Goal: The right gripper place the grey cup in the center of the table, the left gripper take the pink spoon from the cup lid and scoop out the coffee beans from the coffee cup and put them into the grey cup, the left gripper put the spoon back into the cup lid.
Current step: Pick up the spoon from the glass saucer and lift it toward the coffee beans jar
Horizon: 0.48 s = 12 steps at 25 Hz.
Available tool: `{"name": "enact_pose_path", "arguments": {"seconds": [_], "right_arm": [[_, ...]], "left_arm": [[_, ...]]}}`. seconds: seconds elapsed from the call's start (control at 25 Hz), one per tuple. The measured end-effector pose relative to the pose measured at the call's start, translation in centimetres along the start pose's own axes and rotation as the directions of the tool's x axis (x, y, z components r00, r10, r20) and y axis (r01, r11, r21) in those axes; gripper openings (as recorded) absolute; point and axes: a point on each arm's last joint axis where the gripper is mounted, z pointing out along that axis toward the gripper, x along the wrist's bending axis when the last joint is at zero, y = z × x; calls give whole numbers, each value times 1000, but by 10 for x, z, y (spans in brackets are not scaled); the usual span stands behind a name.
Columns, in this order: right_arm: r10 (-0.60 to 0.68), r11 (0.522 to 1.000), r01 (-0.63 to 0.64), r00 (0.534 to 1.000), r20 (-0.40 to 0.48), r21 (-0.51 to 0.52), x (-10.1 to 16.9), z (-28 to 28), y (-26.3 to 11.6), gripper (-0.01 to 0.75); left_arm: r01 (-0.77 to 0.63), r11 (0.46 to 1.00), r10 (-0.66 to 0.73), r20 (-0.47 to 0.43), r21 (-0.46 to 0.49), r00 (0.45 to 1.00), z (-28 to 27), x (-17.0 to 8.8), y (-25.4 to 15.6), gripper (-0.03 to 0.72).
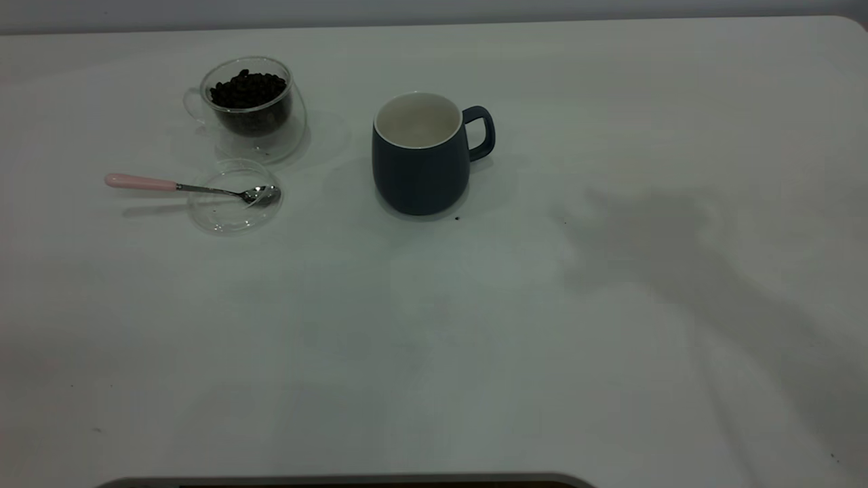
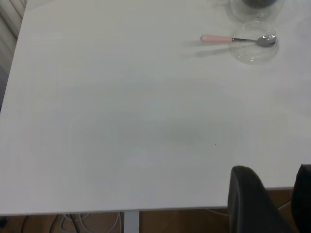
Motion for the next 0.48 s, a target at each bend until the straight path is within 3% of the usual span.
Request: {"name": "enact_pose_path", "arguments": {"seconds": [0.08, 0.2, 0.32, 0.4, 0.48], "right_arm": [[-12, 999, 16, 993, -121, 34, 24, -34, -6, 386], [-84, 975, 115, 983, -163, 190, 44, -82, -24, 382], [-101, 921, 68, 993, 68, 384, 39, -130, -47, 386], [-126, 902, -12, 949, 291, 431, 27, -160, -62, 389], [-119, 906, -84, 890, 440, 415, 18, -180, -80, 390]], "left_arm": [[0, 1000, 0, 0, 0, 1000, 0, 0, 0, 282], [0, 1000, 0, 0, 0, 1000, 0, 0, 0, 282], [0, 1000, 0, 0, 0, 1000, 0, 0, 0, 282], [0, 1000, 0, 0, 0, 1000, 0, 0, 0, 282], [0, 1000, 0, 0, 0, 1000, 0, 0, 0, 282]]}}
